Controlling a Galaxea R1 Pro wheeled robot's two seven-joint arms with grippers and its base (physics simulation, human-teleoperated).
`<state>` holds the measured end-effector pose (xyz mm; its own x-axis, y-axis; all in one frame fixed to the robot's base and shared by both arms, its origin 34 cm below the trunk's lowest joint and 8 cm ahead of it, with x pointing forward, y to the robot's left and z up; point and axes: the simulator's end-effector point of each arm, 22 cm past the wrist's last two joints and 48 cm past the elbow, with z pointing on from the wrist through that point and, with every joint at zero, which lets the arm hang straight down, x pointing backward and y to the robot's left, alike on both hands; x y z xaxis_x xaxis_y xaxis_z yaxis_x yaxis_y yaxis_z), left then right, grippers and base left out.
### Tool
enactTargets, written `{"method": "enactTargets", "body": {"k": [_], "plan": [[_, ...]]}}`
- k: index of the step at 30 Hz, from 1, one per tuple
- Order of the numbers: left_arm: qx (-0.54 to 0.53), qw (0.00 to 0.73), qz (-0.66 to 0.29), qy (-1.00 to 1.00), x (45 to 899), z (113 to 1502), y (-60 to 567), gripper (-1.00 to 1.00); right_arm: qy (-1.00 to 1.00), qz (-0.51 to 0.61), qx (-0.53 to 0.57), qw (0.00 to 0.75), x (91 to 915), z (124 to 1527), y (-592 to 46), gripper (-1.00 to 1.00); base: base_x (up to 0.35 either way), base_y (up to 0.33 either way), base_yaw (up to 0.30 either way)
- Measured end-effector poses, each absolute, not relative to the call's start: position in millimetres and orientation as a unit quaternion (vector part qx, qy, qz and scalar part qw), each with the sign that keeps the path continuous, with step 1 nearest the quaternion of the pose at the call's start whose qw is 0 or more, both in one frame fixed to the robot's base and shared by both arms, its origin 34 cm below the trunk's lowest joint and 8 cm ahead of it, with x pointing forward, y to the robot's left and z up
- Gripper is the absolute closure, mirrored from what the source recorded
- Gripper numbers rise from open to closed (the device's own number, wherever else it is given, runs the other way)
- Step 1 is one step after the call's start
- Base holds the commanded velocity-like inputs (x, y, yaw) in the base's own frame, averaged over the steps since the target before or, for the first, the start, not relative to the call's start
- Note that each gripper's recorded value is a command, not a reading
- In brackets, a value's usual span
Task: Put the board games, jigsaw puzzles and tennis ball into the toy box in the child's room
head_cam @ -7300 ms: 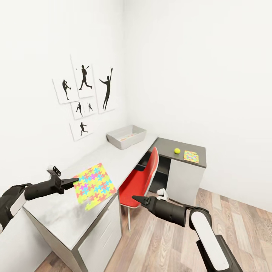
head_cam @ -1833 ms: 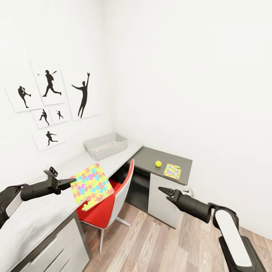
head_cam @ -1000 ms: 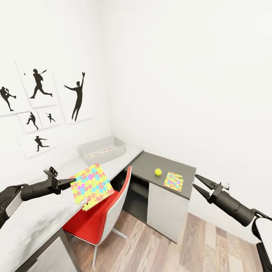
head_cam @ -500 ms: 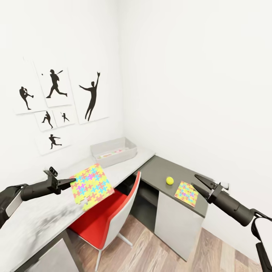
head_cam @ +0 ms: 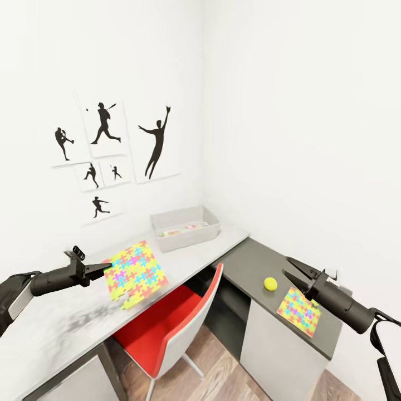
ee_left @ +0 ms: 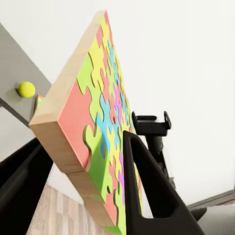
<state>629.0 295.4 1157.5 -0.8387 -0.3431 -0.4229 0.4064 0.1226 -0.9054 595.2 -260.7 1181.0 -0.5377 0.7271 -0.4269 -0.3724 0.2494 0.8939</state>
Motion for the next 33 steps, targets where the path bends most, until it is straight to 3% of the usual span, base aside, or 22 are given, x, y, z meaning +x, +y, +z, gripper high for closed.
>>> {"method": "enactTargets", "body": {"k": [11, 27, 33], "plan": [[0.023, 0.283, -0.662, 0.694, 629.1, 1157.4, 294.8, 1.00, 0.642, 0.597, 0.138, 0.460, 595.2, 1180.8, -260.9, -1.00, 0.212, -0.155, 0.136], [0.023, 0.282, -0.662, 0.694, 629.0, 1157.3, 294.3, 1.00, 0.642, 0.597, 0.138, 0.461, 595.0, 1181.2, -260.9, -1.00, 0.249, -0.024, -0.102], [0.023, 0.282, -0.662, 0.694, 629.0, 1157.3, 294.5, 1.00, 0.642, 0.597, 0.138, 0.461, 595.1, 1181.3, -260.5, -1.00, 0.253, 0.000, 0.100]]}}
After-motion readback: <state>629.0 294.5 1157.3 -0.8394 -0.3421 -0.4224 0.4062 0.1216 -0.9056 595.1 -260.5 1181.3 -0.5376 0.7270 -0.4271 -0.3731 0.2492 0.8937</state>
